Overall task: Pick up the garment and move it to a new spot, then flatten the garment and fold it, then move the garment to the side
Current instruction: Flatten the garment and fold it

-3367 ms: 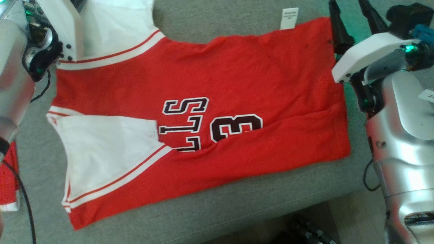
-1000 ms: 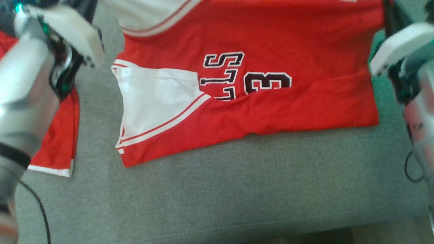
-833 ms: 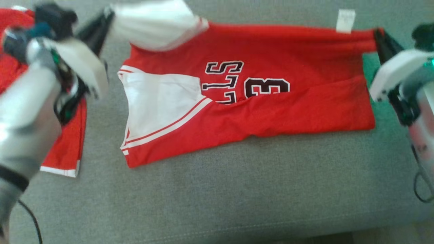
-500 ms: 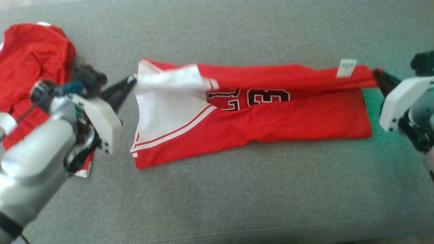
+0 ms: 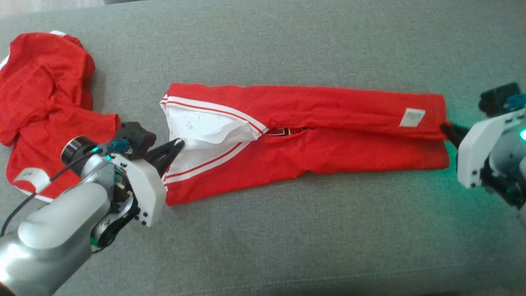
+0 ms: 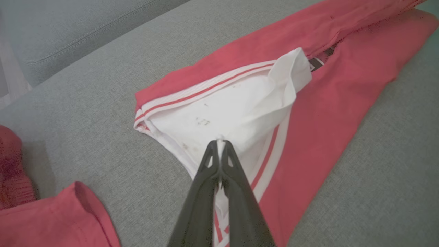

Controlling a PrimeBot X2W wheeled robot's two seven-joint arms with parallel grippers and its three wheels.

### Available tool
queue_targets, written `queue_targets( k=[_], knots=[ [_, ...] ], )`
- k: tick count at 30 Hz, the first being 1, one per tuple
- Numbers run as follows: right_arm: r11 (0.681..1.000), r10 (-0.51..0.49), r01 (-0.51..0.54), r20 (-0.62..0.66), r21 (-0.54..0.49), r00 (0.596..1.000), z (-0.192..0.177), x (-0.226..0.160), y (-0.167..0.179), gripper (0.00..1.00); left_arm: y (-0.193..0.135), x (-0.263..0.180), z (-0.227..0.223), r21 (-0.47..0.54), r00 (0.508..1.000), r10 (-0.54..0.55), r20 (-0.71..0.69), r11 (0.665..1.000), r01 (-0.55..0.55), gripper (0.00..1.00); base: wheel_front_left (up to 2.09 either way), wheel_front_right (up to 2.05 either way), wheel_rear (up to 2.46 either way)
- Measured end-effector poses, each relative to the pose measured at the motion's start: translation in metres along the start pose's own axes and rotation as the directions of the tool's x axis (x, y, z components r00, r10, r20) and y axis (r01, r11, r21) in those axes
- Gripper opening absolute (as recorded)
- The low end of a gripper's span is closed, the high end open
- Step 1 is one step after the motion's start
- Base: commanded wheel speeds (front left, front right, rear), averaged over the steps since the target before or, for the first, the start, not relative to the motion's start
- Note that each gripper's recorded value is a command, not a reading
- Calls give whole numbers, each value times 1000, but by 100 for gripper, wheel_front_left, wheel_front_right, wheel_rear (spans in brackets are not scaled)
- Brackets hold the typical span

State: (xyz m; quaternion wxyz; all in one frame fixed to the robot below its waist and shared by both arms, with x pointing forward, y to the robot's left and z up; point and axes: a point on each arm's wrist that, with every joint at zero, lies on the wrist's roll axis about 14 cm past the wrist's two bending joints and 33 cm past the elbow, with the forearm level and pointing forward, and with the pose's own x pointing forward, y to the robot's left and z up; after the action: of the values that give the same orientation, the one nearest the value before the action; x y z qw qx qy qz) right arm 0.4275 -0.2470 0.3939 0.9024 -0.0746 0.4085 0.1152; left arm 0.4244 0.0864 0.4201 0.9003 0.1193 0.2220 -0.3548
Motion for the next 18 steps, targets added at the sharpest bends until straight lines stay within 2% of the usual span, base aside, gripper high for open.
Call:
queue_targets(
  k=[5, 11, 14, 15, 16, 18],
  knots=[
    [1000, 1, -2, -55, -22, 998, -20, -2, 3, 0, -1, -2, -1, 9, 1000, -2, -9, 1000, 2, 0, 0, 0, 0],
    [1000, -23, 22, -45, -14, 999, -21, -8, -4, 0, 8, -6, 5, -35, 998, 52, 22, 998, -51, 0, 0, 0, 0],
    [1000, -28, 28, -42, -12, 999, -22, -11, -5, 0, 1, -8, -2, -38, 1000, 31, -4, 999, -31, 0, 0, 0, 0],
    [1000, -29, 29, -42, -12, 999, -22, -12, -5, 38, -3, -9, -6, -39, 1000, 21, -20, 999, -22, 0, 0, 0, 0],
    [1000, -30, 30, -41, -6, 999, -22, -12, -6, 100, -7, -10, -11, -38, 999, 6, -40, 999, -8, 0, 0, 0, 0],
    [999, -33, 34, -40, 3, 999, -23, -13, -7, 100, -11, -11, -17, -36, 998, -3, -62, 999, 1, 0, 0, 0, 0]
  ],
)
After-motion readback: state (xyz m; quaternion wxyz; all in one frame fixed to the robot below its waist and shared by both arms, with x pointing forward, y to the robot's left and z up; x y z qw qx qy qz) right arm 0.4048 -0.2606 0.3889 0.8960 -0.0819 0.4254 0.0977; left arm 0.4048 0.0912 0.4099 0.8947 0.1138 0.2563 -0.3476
